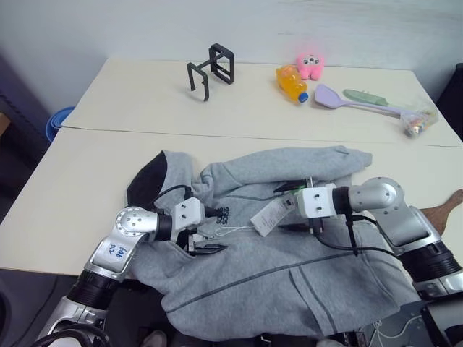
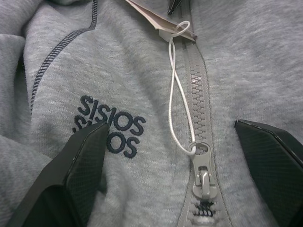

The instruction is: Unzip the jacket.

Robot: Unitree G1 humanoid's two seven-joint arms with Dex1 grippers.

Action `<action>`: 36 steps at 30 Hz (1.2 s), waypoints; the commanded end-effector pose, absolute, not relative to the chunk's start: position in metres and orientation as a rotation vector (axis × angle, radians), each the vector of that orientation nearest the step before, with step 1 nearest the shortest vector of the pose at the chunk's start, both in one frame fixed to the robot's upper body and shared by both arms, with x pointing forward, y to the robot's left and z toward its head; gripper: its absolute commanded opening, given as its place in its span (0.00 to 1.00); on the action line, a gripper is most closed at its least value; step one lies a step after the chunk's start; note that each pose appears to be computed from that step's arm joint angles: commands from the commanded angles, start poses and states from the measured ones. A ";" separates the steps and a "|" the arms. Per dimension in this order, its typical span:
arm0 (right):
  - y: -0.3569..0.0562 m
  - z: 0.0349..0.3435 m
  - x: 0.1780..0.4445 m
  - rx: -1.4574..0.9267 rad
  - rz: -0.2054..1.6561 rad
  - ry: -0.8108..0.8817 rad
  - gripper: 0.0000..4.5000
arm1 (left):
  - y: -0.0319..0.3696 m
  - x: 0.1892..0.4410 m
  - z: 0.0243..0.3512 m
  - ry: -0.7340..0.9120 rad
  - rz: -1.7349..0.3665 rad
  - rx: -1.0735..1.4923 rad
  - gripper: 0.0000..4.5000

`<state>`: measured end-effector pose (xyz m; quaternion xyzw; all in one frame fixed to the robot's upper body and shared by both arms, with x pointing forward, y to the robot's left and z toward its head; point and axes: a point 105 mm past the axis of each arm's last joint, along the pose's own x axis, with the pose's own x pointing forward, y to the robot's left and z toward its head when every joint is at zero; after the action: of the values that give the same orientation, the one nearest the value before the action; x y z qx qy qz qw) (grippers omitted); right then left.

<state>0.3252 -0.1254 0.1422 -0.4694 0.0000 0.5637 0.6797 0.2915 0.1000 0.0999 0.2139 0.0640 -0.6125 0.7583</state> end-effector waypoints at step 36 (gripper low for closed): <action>-0.113 0.135 0.309 -1.068 1.136 -0.183 0.29 | 0.099 0.289 0.092 0.165 -1.330 0.426 1.00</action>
<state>0.3095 -0.1088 0.1233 -0.4714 -0.0632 0.5267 0.7045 0.2930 0.0985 0.0954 0.1981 0.0685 -0.6071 0.7664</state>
